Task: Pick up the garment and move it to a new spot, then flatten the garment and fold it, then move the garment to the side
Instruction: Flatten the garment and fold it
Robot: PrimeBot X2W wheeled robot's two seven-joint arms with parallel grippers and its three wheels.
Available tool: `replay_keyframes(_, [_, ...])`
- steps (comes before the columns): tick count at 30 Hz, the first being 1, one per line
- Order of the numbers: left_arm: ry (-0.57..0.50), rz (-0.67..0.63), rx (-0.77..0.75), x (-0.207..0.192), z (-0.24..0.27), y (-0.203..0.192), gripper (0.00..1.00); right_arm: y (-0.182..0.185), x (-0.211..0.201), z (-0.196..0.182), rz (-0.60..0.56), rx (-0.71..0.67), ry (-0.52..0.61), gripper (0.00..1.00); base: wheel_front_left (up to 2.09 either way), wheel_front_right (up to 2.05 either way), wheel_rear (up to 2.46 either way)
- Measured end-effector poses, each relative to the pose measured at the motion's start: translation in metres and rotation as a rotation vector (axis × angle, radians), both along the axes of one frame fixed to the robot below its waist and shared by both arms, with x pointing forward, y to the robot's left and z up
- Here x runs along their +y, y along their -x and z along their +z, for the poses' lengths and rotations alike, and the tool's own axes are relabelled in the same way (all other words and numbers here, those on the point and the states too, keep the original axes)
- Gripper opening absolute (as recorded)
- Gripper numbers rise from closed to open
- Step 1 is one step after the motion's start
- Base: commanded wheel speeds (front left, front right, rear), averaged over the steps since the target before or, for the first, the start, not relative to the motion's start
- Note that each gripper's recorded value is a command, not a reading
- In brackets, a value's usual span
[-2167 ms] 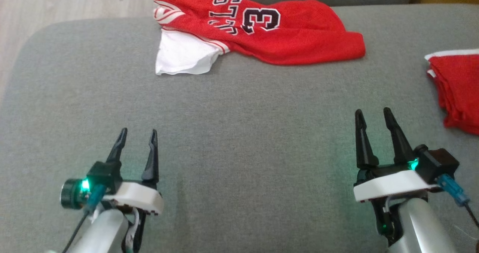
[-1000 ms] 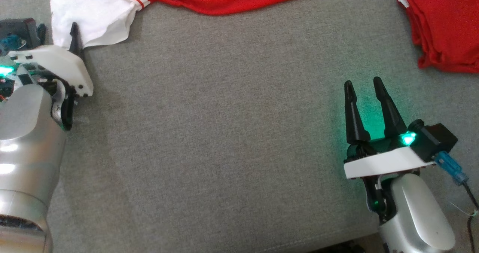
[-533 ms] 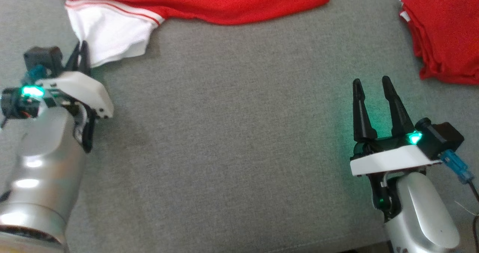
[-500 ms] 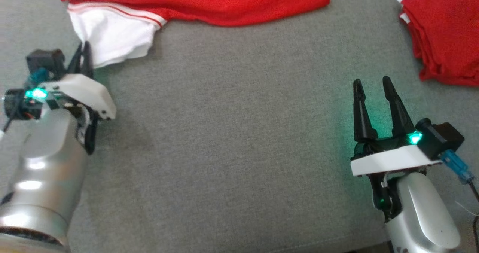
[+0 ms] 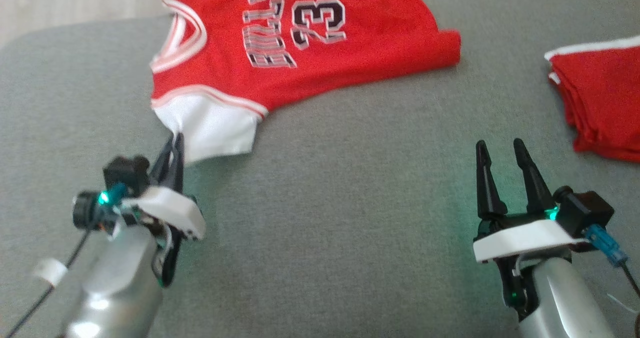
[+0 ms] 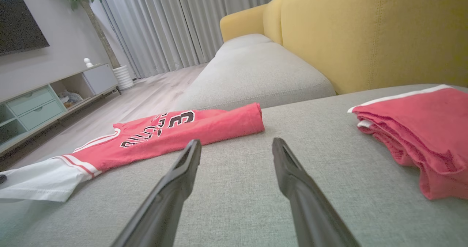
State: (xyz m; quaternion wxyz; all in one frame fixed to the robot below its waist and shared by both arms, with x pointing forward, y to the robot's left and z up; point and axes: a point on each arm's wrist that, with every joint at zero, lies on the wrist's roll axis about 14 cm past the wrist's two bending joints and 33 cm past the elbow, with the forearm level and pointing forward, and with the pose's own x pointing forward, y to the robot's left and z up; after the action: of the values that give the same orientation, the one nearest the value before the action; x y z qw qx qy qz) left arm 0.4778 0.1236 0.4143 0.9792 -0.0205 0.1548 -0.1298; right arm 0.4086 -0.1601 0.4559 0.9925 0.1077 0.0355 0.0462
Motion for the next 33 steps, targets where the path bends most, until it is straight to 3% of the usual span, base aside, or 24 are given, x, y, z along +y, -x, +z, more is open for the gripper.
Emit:
replay_keyframes(14, [-0.011, 0.035, 0.002, 0.016, 0.018, 0.083, 0.00, 0.013, 0.027, 0.022, 0.074, -0.052, -0.020, 1.00, 0.00, 0.00, 0.00])
replay_keyframes(15, [-0.017, 0.035, 0.014, 0.017, 0.016, 0.088, 0.16, 0.013, 0.029, 0.022, 0.078, -0.053, -0.020, 1.00, 0.00, 0.00, 0.00])
replay_keyframes(17, [-0.027, 0.044, 0.017, 0.019, 0.014, 0.093, 1.00, 0.013, 0.030, 0.021, 0.083, -0.050, -0.022, 1.00, 0.00, 0.00, 0.00])
replay_keyframes(23, [-0.051, 0.079, -0.065, 0.023, 0.027, 0.089, 1.00, 0.014, 0.030, 0.019, 0.083, -0.043, -0.021, 1.00, 0.00, 0.00, 0.00])
replay_keyframes(33, [0.014, 0.117, -0.139, 0.010, 0.036, 0.082, 1.00, 0.012, 0.026, 0.012, 0.071, -0.027, -0.017, 1.00, 0.00, 0.00, 0.00])
